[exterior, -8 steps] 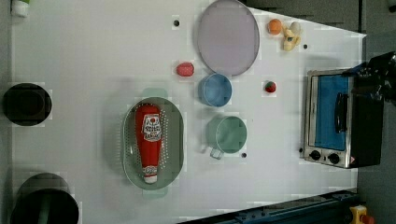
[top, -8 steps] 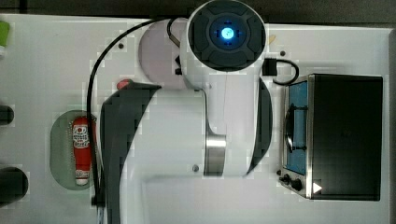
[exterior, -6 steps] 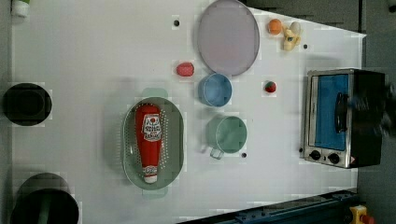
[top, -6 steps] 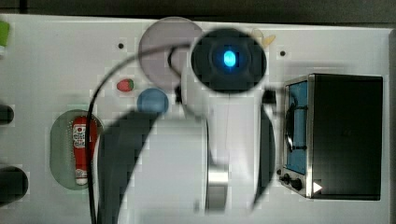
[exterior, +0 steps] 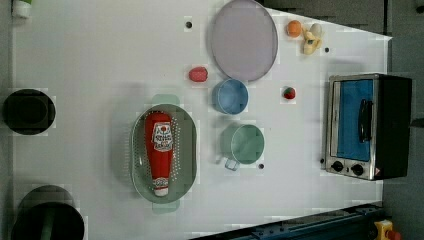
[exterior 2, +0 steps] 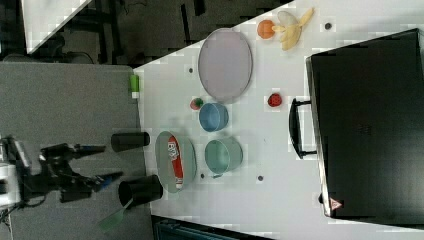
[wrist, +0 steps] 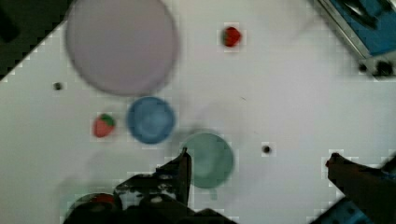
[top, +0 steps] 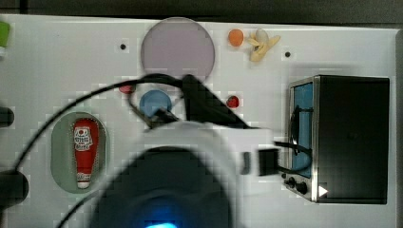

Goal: Pick ketchup from strainer and place it on the table

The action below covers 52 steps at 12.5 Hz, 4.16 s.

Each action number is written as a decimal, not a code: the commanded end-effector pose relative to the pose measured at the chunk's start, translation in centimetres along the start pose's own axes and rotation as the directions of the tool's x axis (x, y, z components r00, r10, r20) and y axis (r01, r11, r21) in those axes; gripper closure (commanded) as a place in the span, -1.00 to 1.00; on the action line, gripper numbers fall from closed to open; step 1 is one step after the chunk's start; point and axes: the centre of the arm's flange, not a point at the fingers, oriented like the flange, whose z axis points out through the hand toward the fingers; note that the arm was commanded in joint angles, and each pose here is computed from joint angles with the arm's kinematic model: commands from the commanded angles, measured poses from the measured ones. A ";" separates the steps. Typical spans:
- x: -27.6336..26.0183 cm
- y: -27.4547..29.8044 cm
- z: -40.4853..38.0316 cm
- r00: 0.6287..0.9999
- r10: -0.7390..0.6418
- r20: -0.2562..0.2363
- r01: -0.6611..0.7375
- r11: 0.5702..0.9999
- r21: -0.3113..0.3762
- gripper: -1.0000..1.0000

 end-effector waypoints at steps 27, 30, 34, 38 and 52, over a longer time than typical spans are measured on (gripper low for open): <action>-27.2 -22.9 40.1 0.789 -0.597 0.142 0.585 0.802 0.122 -1.00; -27.4 -22.7 43.1 0.795 -0.591 0.134 0.579 0.806 0.120 -1.00; -27.3 -22.8 45.7 0.777 -0.619 0.113 0.605 0.784 0.139 -1.00; -27.6 -22.9 46.2 0.775 -0.622 0.112 0.610 0.782 0.126 -0.18; -21.3 -22.0 26.6 0.812 -0.569 0.133 0.560 0.823 0.100 -0.13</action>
